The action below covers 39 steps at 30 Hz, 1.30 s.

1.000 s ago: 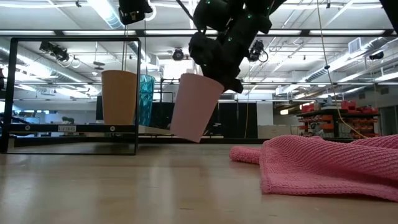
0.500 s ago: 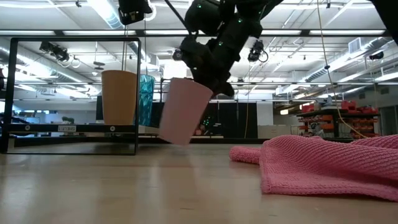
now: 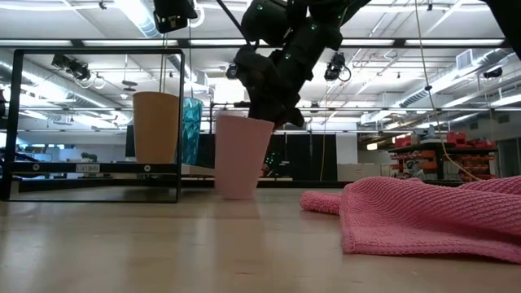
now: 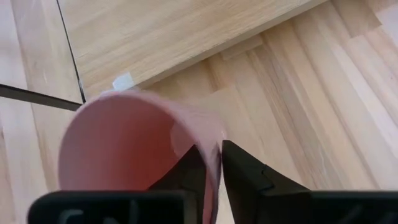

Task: Stack small to large cups/mugs on shelf
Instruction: Put the pink cup on the shelf

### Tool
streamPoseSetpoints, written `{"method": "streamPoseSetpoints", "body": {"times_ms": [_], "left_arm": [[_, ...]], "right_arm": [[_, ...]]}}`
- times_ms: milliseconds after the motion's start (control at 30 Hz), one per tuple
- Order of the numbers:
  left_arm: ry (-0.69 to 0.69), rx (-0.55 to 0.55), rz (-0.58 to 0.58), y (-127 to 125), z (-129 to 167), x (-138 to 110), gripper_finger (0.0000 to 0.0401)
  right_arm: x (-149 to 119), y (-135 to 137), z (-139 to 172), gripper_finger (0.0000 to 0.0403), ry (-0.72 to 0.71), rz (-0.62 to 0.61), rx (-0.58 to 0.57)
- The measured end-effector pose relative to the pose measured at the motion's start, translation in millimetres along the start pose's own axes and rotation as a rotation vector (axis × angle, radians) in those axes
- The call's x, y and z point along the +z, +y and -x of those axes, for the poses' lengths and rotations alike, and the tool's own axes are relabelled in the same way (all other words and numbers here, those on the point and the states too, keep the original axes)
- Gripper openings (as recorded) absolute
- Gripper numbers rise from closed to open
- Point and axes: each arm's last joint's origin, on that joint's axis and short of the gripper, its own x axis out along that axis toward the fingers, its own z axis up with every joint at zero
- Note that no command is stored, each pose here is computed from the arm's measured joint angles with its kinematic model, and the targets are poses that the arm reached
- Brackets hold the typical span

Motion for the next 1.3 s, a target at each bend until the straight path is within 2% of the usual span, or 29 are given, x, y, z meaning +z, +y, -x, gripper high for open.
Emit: {"method": "streamPoseSetpoints", "body": {"times_ms": [300, 433, 567, 733, 833, 1000, 1300], "left_arm": [[-0.001, 0.001, 0.000, 0.0, 0.0, 0.0, 0.0196], [-0.012, 0.038, -0.001, 0.9, 0.0, 0.3, 0.0191], [-0.023, 0.074, 0.001, 2.0, 0.0, 0.7, 0.0191], [-0.050, 0.174, 0.027, 5.6, -4.1, 3.3, 0.0193], [-0.034, 0.228, 0.041, 10.7, -17.3, 6.9, 0.0189], [0.035, 0.260, 0.057, 21.5, -52.7, 14.2, 0.0183], [0.162, 0.303, 0.080, 41.8, -110.7, 16.7, 0.0182]], "right_arm": [[3.0, -1.3, 0.1, 0.0093, -0.024, -0.004, 0.006], [5.9, -5.0, 2.7, 0.0105, -0.040, -0.015, 0.006], [12.8, -8.1, 20.9, 0.0111, -0.088, -0.026, 0.015], [21.1, -9.5, 61.0, 0.0111, -0.176, -0.035, 0.037], [20.8, -9.9, 88.3, 0.0110, -0.206, -0.038, 0.038], [7.5, -13.9, 126.0, 0.0110, -0.167, -0.049, -0.033], [-10.4, -3.4, 165.7, 0.0110, -0.178, -0.083, -0.063]]}}
